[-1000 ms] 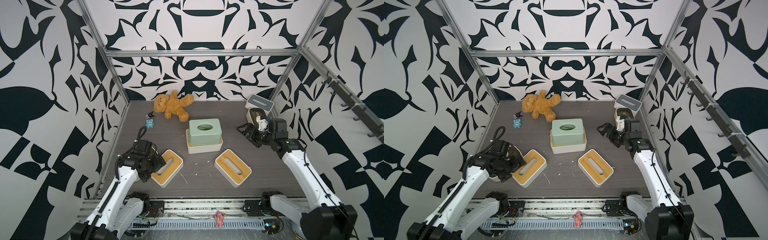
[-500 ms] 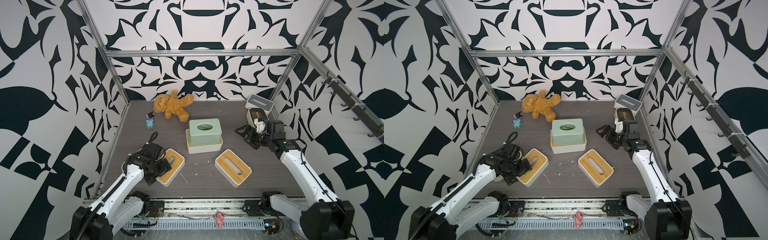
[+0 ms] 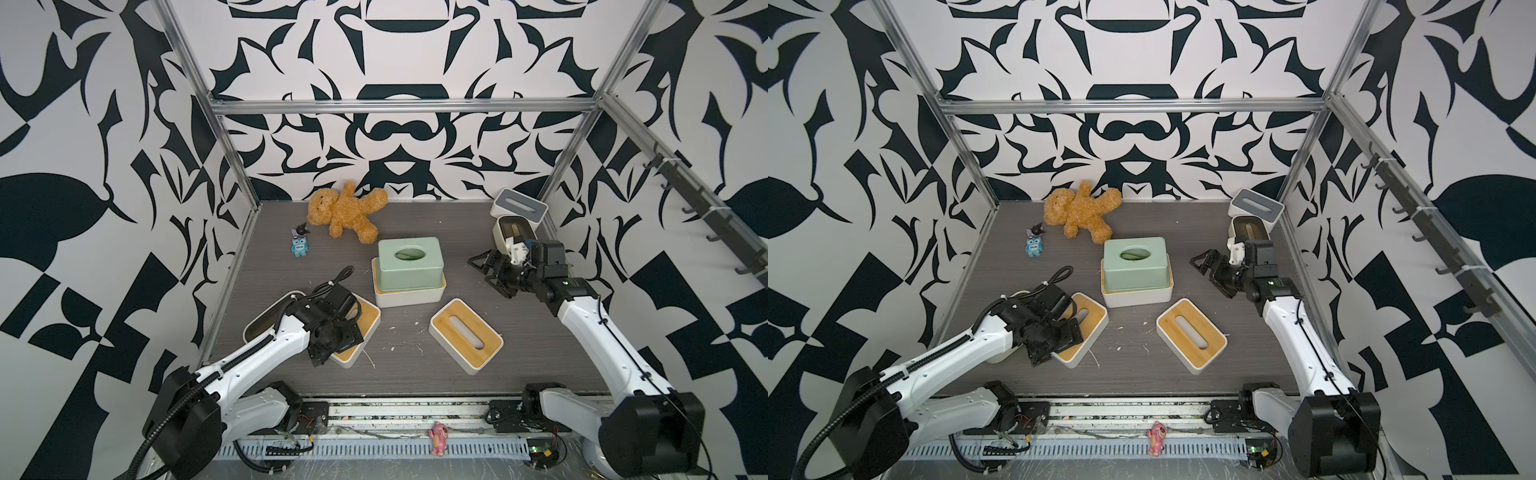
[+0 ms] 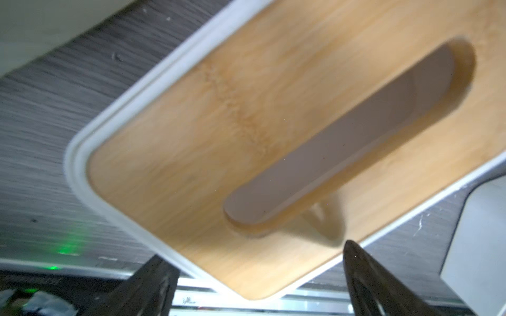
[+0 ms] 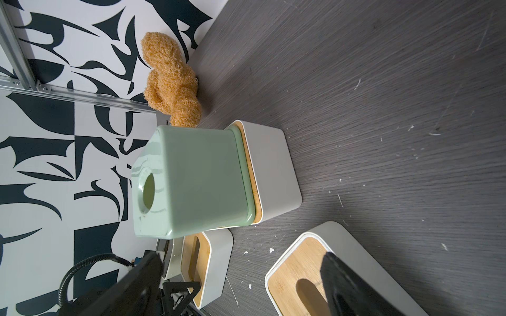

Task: Stack the tissue boxes
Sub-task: Move the tissue box to the center of the board, then pick up the tissue box from the center of the board.

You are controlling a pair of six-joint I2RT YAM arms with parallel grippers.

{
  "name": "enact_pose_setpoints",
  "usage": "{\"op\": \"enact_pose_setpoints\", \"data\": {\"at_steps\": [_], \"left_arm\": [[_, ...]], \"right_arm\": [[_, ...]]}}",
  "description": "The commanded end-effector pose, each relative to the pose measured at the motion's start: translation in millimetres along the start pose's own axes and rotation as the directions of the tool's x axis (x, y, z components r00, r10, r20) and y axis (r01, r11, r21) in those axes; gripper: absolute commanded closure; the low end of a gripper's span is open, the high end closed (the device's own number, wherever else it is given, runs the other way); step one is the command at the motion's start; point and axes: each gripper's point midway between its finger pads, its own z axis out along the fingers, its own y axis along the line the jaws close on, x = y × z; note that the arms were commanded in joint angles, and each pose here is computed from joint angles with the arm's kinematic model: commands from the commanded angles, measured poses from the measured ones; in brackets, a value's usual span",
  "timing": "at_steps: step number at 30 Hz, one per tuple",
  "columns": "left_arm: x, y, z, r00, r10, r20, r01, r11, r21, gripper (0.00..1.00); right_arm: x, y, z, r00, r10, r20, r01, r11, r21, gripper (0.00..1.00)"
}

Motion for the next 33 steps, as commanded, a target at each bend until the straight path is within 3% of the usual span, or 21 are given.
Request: {"op": "enact_pose_setpoints", "data": {"at_steps": [1,6,10,14,17,24,33], "left_arm": [[-8,13,-24,0.990,0.129,0.063,-0.125,0.990,-0.065,0.03],[-34,0,-38,0.936,0.310,0.166,-0.307,0.951,-0.048,0.03],[-51,-18,-36,0.926,0.358,0.121,-0.360,0.933,-0.007,0.05],[-68,-20,-24,0.907,0.417,0.061,-0.415,0.909,-0.046,0.06],[-72,-16,-13,0.907,0.421,-0.021,-0.422,0.905,-0.056,0.08],[-87,-7,-5,0.917,0.396,-0.040,-0.398,0.916,-0.046,0.07],[-85,2,8,0.900,0.420,-0.119,-0.428,0.902,-0.053,0.11]], "right_arm": [[-7,12,-10,0.998,-0.048,0.042,0.048,0.999,-0.021,0.06],[-3,20,-18,0.996,-0.076,0.055,0.079,0.996,-0.049,0.05],[2,28,-26,0.992,-0.104,0.073,0.110,0.990,-0.091,0.04],[9,40,-37,0.984,-0.146,0.097,0.159,0.976,-0.148,0.03],[13,45,-45,0.979,-0.174,0.108,0.189,0.969,-0.157,0.03],[19,45,-50,0.977,-0.187,0.106,0.202,0.966,-0.163,0.03],[20,48,-54,0.974,-0.192,0.117,0.210,0.963,-0.170,0.03]]}}
